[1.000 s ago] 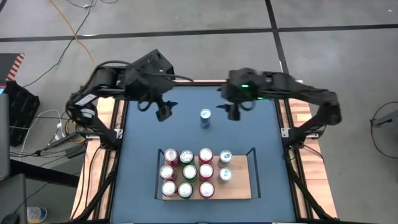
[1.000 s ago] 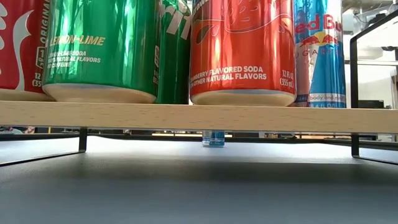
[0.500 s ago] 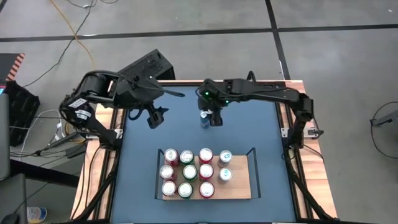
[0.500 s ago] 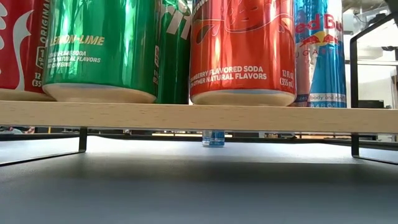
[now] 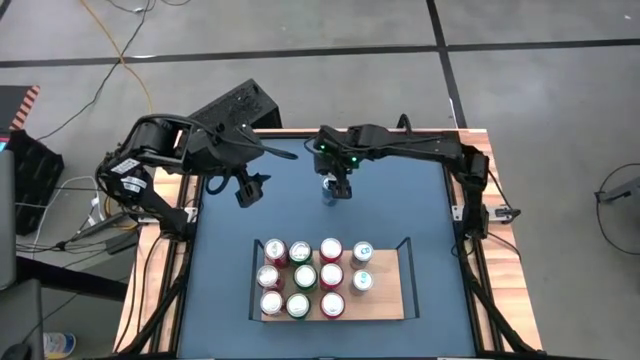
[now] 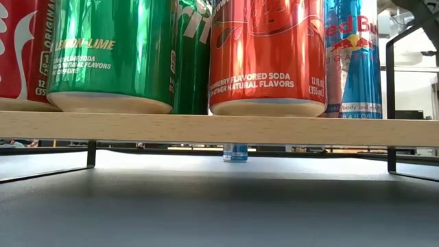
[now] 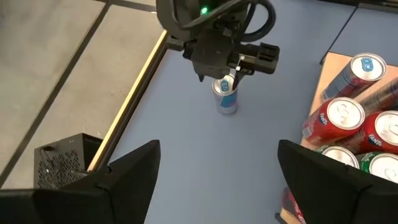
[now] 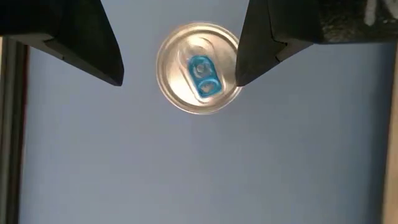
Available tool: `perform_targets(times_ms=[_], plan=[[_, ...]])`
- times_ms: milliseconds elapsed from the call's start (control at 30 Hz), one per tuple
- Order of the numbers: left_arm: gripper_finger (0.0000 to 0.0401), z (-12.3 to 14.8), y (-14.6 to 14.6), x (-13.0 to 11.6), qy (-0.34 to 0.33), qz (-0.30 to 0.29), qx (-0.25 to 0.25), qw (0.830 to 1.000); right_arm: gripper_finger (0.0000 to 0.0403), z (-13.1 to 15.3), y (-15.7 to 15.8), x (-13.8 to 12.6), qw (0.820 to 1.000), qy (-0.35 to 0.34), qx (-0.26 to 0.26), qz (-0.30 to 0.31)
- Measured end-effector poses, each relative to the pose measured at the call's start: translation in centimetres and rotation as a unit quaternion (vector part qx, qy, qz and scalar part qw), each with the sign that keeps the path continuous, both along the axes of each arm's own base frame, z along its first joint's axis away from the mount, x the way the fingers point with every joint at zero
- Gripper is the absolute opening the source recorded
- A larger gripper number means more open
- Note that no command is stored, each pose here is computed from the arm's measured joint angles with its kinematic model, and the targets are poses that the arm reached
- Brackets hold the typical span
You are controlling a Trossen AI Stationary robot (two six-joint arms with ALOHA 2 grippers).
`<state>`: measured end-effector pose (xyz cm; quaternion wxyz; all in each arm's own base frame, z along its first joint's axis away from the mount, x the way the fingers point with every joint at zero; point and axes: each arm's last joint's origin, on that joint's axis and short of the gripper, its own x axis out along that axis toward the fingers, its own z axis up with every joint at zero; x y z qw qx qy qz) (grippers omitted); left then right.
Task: Place canned beverage on shelf
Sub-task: Put the blue soda can on the shelf aligned with the other blue soda can
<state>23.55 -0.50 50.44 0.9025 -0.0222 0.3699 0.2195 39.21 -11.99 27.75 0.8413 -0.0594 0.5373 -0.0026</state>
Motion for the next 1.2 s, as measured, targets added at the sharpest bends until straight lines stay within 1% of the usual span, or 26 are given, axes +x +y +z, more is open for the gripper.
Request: perform_targets(times_ms=[100,233,400,533,633,700,867,967,1067,1200], plan=[[0.0311,0.0,0.0,0.0,0.001,-0.002,0.002,1.0,0.0295,-0.2,0.0,0.1,1.0,-0.005,0.017,0.005],[0.0311,0.0,0.0,0.0,0.002,-0.004,0.004,1.0,0.0295,-0.1,0.0,0.2,1.0,-0.012,0.016,0.007],[0.0311,0.0,0.0,0.0,0.008,-0.012,0.014,1.0,0.0295,1.4,0.0,-0.3,1.0,-0.029,0.011,0.005],[0.0311,0.0,0.1,0.0,0.007,-0.004,0.024,1.0,0.0295,3.0,-0.1,-0.6,0.999,-0.05,0.005,0.002],[0.0311,0.0,0.1,0.0,0.007,-0.001,0.027,1.0,0.0295,3.4,-0.1,-0.6,0.998,-0.058,0.008,-0.007],[0.0311,0.0,0.1,0.0,0.007,-0.001,0.027,1.0,0.0295,3.3,-0.1,-0.6,0.998,-0.053,0.013,-0.01],[0.0311,0.0,0.1,0.0,0.007,-0.001,0.027,1.0,0.0295,1.6,0.3,0.1,0.999,-0.025,0.03,-0.003],[0.0311,0.0,0.1,0.0,0.007,-0.001,0.027,1.0,0.0295,1.3,0.6,0.7,0.999,-0.032,0.033,0.004],[0.0311,0.0,0.1,0.0,0.007,0.0,0.027,1.0,0.0295,0.5,0.5,0.5,0.999,-0.005,0.043,-0.002],[0.0311,0.0,0.1,0.0,0.007,0.0,0.026,1.0,0.0295,-0.5,0.2,0.7,0.999,0.009,0.05,-0.012]])
